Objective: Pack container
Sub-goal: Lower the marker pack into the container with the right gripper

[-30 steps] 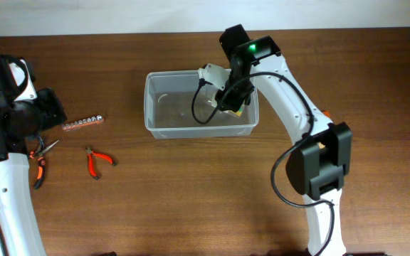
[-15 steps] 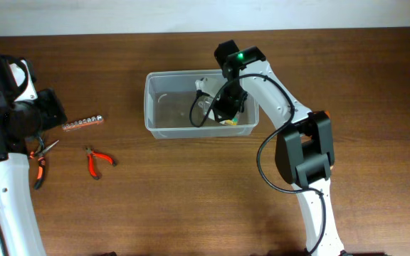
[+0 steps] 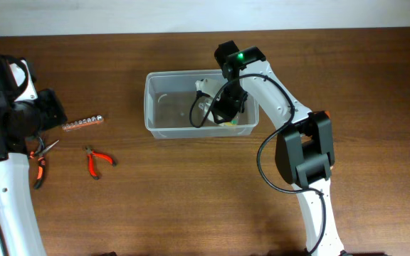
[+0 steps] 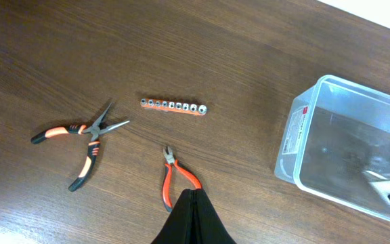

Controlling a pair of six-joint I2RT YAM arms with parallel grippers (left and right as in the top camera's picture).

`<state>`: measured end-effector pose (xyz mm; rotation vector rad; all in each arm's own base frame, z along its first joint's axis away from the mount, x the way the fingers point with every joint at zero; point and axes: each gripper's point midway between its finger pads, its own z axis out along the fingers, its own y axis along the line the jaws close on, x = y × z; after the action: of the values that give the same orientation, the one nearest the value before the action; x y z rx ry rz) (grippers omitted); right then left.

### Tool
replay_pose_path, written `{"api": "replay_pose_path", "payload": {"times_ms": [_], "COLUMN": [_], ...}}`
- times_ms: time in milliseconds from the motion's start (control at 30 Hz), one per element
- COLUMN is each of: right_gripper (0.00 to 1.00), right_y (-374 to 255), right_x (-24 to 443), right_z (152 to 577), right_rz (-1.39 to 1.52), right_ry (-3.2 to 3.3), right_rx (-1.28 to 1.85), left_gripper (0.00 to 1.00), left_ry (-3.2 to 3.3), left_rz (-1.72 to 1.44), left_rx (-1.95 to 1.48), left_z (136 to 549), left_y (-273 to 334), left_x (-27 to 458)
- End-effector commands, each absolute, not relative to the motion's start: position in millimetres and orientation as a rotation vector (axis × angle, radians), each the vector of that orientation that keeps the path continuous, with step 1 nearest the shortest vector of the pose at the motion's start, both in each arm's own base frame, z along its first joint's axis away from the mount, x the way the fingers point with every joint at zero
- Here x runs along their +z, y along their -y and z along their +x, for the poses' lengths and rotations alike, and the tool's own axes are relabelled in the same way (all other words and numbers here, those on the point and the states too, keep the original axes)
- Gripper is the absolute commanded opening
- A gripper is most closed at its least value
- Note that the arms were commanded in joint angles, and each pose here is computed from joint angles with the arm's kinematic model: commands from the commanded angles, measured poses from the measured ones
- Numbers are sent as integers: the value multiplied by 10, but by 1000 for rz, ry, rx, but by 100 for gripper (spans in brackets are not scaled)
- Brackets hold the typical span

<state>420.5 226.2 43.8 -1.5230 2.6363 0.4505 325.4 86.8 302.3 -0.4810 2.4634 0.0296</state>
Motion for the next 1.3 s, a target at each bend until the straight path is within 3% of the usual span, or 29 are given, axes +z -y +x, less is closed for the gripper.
{"api": "replay_pose_path", "payload": {"times_ms": [0,33,133,200,300,567,767,833,933,1100,1167,1267], "right_gripper": [36,43,47,58,62,64,64,61,41,19,4,4], "right_y": [-2283,-2276,-2264,-2264,-2267,-2221,-2230,-2233,-2215,-2213,-2211,-2190], "right_x": [441,438,433,443,565,1533,1876,1854,1804,1741,1721,1649], "right_z": [4191,4194,4199,4204,4229,4523,4342,4244,4152,4121,4117,4068], "right_rz": [-1518,-1519,-1521,-1519,-1507,-1304,-1272,-1293,-1310,-1295,-1243,-1201], "right_ry": [-2634,-2636,-2638,-2637,-2614,-2493,-2506,-2535,-2575,-2607,-2643,-2700], "right_rx": [481,474,461,459,446,315,326,335,346,359,367,376], "left_gripper": [2,2,2,2,2,2,2,2,2,2,2,2], "left_ry": [-2454,-2454,-2454,-2454,-2455,-2458,-2458,-2458,-2458,-2458,-2458,-2458], "left_rz": [-455,-456,-455,-455,-455,-438,-438,-438,-438,-438,-438,-438], "left_rx": [25,25,25,25,26,31,31,31,31,31,31,31], "left_z": [3242,3241,3241,3241,3240,3240,3240,3240,3240,3241,3241,3240], "left_y": [-854,-853,-854,-854,-854,-854,-854,-854,-854,-853,-853,-853], "left_x": [3084,3082,3083,3083,3082,3082,3082,3082,3082,3082,3082,3082]}}
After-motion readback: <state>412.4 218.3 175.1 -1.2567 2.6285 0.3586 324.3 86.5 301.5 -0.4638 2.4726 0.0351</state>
